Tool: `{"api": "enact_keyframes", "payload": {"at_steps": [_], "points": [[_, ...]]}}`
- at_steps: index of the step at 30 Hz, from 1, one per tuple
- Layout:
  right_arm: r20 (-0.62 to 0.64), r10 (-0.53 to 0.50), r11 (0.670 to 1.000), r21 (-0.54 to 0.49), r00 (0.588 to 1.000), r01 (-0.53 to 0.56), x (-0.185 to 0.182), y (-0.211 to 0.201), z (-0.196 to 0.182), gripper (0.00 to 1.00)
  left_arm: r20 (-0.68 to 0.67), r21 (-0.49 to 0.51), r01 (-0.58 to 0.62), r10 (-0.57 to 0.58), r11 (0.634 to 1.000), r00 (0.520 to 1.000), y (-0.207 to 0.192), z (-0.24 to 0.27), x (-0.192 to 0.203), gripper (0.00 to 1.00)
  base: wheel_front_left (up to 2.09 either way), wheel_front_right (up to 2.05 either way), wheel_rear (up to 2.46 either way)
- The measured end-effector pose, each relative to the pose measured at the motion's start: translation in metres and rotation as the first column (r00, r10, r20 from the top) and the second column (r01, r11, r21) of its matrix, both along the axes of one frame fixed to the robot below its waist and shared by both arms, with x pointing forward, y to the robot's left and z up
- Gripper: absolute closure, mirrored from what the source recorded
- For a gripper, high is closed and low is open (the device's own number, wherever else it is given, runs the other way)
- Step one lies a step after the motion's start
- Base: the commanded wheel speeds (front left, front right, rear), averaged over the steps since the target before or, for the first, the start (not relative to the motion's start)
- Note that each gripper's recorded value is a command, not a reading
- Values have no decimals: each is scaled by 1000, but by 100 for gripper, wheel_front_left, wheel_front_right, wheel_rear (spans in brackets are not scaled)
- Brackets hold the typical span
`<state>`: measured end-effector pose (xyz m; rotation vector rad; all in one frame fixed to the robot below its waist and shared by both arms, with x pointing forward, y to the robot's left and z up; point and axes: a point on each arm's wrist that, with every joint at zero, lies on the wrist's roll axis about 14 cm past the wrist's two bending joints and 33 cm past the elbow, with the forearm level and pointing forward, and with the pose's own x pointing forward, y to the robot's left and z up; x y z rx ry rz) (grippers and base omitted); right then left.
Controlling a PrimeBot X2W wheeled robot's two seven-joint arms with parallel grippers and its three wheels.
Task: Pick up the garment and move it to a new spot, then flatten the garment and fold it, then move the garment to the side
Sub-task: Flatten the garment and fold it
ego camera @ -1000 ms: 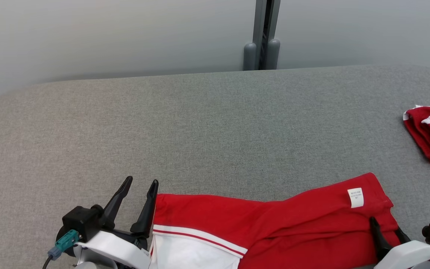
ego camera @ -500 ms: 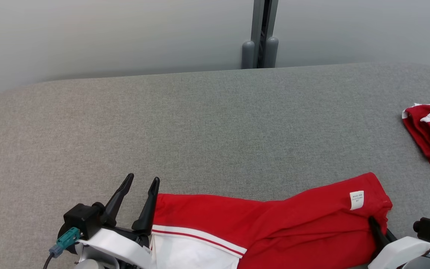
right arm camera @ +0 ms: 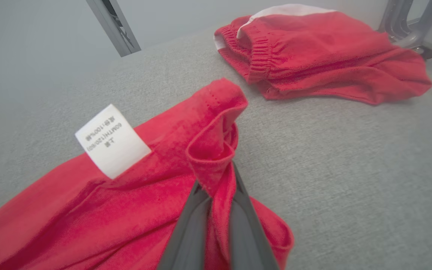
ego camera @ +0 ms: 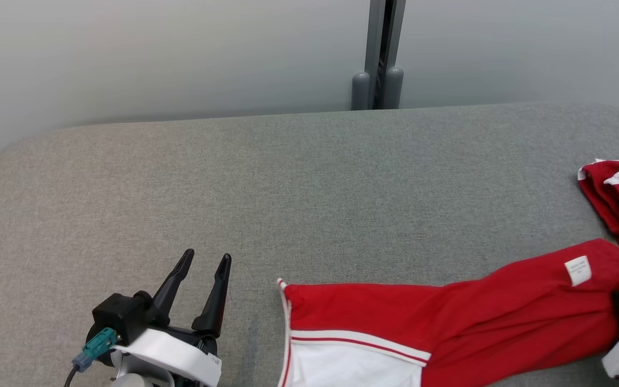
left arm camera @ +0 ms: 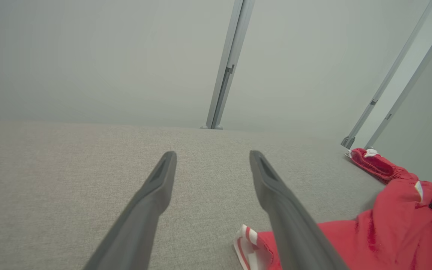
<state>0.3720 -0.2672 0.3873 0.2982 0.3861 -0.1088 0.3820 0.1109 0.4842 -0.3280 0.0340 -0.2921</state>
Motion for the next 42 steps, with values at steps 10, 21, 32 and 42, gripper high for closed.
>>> {"api": "enact_keyframes", "payload": {"at_steps": [10, 21, 32, 42], "points": [[4, 4, 996, -84, 1000, -4, -1, -20, 12, 100, 11, -30, -6, 6, 1000, 1000, -5, 6, -6, 0, 0, 0, 0], [97, 187, 981, 32, 978, -190, 2, 48, 46, 100, 57, -51, 26, -23, 998, 998, -21, 23, -4, 0, 0, 0, 0], [198, 319, 865, 338, 927, -370, -16, 144, 83, 100, 87, -71, 26, -19, 997, 996, -24, 35, -2, 0, 0, 0, 0], [247, 440, 675, 543, 863, -500, -41, 232, 105, 100, 91, -75, -8, 15, 997, 996, -12, 36, -6, 0, 0, 0, 0]]}}
